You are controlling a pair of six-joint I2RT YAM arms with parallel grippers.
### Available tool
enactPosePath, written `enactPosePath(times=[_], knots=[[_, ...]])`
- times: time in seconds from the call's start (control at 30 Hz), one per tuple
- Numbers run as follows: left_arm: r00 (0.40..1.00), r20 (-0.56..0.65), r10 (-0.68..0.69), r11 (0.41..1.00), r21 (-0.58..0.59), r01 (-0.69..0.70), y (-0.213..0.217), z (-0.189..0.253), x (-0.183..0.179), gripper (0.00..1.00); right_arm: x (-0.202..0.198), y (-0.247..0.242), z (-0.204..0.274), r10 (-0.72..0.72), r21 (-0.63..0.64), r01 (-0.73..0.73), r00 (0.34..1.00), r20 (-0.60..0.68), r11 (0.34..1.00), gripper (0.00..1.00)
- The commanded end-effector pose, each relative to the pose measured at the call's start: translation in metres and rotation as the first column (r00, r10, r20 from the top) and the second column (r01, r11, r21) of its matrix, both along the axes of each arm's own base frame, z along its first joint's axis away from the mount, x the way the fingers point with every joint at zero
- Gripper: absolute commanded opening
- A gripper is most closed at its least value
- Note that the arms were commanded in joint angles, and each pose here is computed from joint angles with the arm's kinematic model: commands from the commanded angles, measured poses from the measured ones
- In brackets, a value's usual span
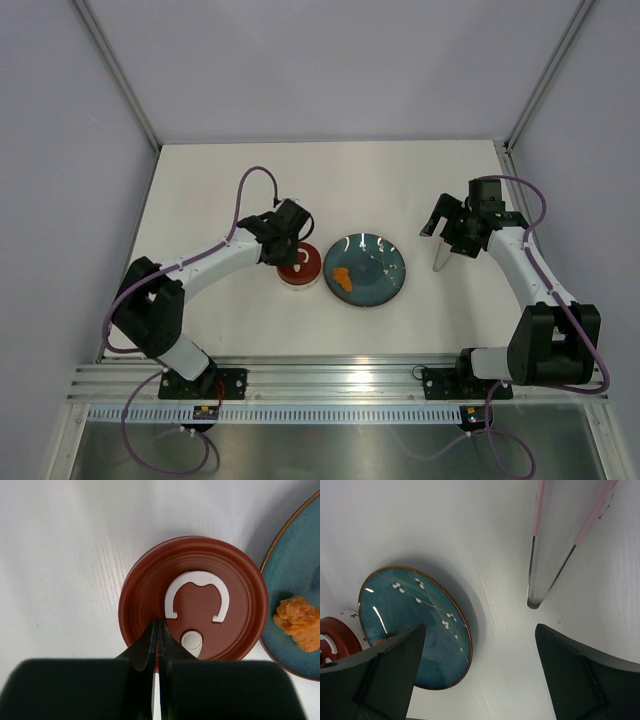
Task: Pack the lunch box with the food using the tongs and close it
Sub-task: Close the box lid on the packing box.
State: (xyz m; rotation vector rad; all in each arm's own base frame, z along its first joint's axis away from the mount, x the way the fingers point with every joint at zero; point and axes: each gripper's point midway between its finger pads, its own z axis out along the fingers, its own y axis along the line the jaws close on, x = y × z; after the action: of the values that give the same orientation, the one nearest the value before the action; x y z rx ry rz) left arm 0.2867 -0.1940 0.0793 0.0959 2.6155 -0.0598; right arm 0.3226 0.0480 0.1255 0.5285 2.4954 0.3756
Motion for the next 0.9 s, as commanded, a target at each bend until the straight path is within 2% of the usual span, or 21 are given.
enactPosePath(times=[0.0,0.13,0.23,0.4,0.53,0.63,0.87], knots=[[0.998,0.067,0.016,1.0,0.001,-0.016,0.008,0.039,0.003,0.0,0.003,0.004,0.006,0.014,0.013,-0.014,1.0,0.026,1.0,0.99],[0.991,0.131,0.014,1.0,-0.027,-0.01,0.009,0.071,0.006,0.0,0.004,0.005,0.005,0.013,0.017,-0.014,1.0,0.024,1.0,0.99],[0.991,0.136,0.008,0.999,-0.045,-0.002,0.008,0.075,0.005,0.0,0.004,0.004,0.004,0.011,0.018,-0.011,1.0,0.022,1.0,0.99],[0.998,0.067,-0.004,0.998,-0.055,0.008,-0.001,0.038,0.001,0.0,0.003,0.005,0.003,0.012,0.02,-0.012,1.0,0.019,1.0,0.99],[0.999,-0.042,-0.014,0.999,-0.03,0.013,-0.003,-0.004,-0.011,0.0,0.002,0.004,0.001,0.009,0.019,-0.01,1.0,0.014,1.0,0.99],[0.996,-0.089,0.002,1.0,0.008,-0.001,0.002,-0.018,-0.016,0.0,0.002,0.004,0.001,0.013,0.016,-0.013,1.0,0.015,1.0,0.99],[0.999,0.05,0.02,1.0,-0.001,-0.02,0.008,0.043,0.0,0.0,0.002,0.005,0.003,0.015,0.022,-0.015,1.0,0.019,1.0,0.99]])
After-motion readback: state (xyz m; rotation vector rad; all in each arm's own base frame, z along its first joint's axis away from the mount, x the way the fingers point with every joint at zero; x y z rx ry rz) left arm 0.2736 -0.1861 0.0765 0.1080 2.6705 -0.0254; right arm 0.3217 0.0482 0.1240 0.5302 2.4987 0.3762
